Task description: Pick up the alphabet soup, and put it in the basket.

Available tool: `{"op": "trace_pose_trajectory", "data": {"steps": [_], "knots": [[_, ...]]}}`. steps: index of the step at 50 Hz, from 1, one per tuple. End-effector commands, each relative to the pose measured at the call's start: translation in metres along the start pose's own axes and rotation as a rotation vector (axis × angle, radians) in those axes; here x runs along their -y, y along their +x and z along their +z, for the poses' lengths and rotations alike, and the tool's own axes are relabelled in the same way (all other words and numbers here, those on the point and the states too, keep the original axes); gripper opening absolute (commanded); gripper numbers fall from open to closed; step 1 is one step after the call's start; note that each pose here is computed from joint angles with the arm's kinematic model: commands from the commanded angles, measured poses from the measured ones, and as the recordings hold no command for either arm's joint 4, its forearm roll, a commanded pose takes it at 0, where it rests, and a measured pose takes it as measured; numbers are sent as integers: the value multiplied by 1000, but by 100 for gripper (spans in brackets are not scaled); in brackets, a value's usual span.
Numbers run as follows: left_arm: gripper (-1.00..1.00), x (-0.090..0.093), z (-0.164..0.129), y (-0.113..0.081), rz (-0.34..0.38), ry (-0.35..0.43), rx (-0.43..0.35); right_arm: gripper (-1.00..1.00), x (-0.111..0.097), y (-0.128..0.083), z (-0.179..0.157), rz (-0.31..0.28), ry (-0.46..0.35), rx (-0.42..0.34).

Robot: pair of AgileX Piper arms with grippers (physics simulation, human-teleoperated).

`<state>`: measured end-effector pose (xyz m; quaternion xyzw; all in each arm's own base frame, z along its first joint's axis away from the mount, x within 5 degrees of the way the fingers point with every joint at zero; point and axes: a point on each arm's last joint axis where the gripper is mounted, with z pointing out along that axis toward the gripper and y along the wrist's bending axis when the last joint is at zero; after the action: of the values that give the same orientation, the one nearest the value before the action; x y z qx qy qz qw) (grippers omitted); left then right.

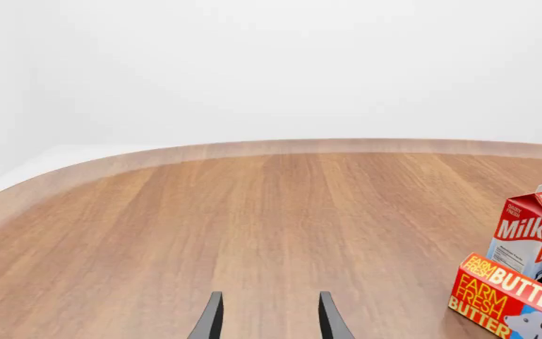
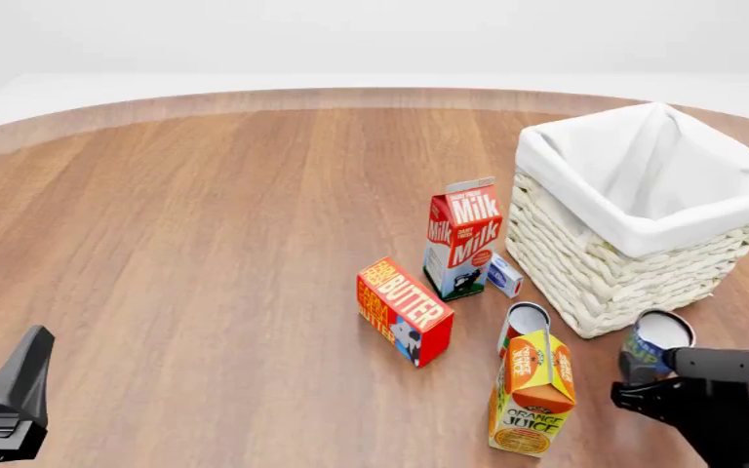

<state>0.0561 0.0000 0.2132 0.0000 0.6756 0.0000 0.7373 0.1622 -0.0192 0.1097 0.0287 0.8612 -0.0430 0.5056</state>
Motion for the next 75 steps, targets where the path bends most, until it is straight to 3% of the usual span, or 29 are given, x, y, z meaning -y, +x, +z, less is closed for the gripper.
{"op": "trace_pose_trajectory", "data": {"steps": [1,49,75], "knots": [[100,0,0,0,0,0,0,-100,1,-16,-20,6,2,31],[100,0,0,0,0,0,0,-100,0,-33,-76,-61,-4,131],[100,0,0,0,0,0,0,-100,0,-63,-113,-120,-14,198]]}}
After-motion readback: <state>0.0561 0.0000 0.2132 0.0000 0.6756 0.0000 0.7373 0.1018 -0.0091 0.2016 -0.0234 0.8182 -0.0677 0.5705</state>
